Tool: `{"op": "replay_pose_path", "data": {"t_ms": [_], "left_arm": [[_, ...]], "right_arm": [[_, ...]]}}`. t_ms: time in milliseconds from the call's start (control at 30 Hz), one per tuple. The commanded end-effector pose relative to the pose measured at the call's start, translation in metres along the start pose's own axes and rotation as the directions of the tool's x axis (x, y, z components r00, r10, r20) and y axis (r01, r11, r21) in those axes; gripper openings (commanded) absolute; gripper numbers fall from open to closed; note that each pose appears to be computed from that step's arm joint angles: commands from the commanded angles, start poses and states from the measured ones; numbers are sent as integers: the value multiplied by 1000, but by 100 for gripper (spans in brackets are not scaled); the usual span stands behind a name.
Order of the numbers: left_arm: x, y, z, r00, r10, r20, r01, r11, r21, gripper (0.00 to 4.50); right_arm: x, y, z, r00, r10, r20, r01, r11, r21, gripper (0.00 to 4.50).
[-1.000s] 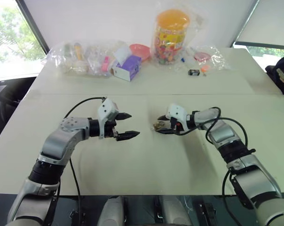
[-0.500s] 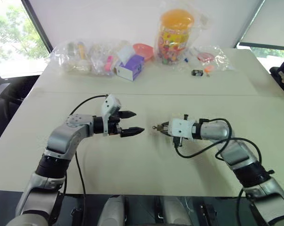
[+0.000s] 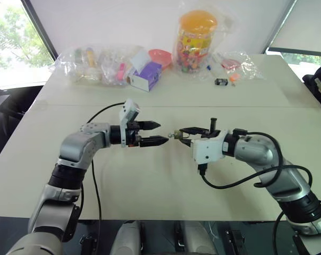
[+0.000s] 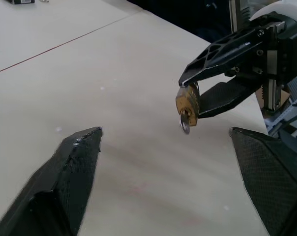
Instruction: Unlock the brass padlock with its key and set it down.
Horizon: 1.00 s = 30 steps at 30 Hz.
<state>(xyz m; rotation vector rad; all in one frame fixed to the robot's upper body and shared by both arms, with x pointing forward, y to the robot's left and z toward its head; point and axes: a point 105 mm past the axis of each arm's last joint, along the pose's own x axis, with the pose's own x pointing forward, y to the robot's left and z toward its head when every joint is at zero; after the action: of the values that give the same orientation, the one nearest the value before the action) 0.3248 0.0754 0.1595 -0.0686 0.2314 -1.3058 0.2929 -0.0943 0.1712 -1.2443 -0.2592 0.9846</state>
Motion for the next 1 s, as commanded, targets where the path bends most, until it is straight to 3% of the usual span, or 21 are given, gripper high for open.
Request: {"op": "replay_pose_path", "data": {"t_ms": [33, 467, 567, 667, 700, 1000], "left_arm": [[3, -4, 13, 999, -24, 24, 23, 999, 36, 266], [8, -11, 14, 997, -61, 47, 61, 998, 3, 266], [7, -10, 17, 996, -58, 61, 58, 998, 0, 178], [6, -8, 17, 997, -50, 55, 50, 999, -7, 25], [7, -9, 16, 997, -56, 54, 57, 998, -13, 5], [7, -13, 15, 995, -82, 49, 83, 996, -29, 5]], "right_arm": [[-4, -11, 12, 999, -22, 24, 23, 998, -54, 70], [-3, -17, 18, 999, -16, 41, 20, 995, -94, 70], [-3, -17, 20, 999, -15, 44, 19, 995, -98, 70], [-2, -17, 21, 999, -14, 46, 18, 995, -101, 70], [-2, -17, 21, 999, -13, 47, 18, 995, -102, 70], [-3, -23, 25, 998, -21, 56, 27, 993, -119, 70]]}}
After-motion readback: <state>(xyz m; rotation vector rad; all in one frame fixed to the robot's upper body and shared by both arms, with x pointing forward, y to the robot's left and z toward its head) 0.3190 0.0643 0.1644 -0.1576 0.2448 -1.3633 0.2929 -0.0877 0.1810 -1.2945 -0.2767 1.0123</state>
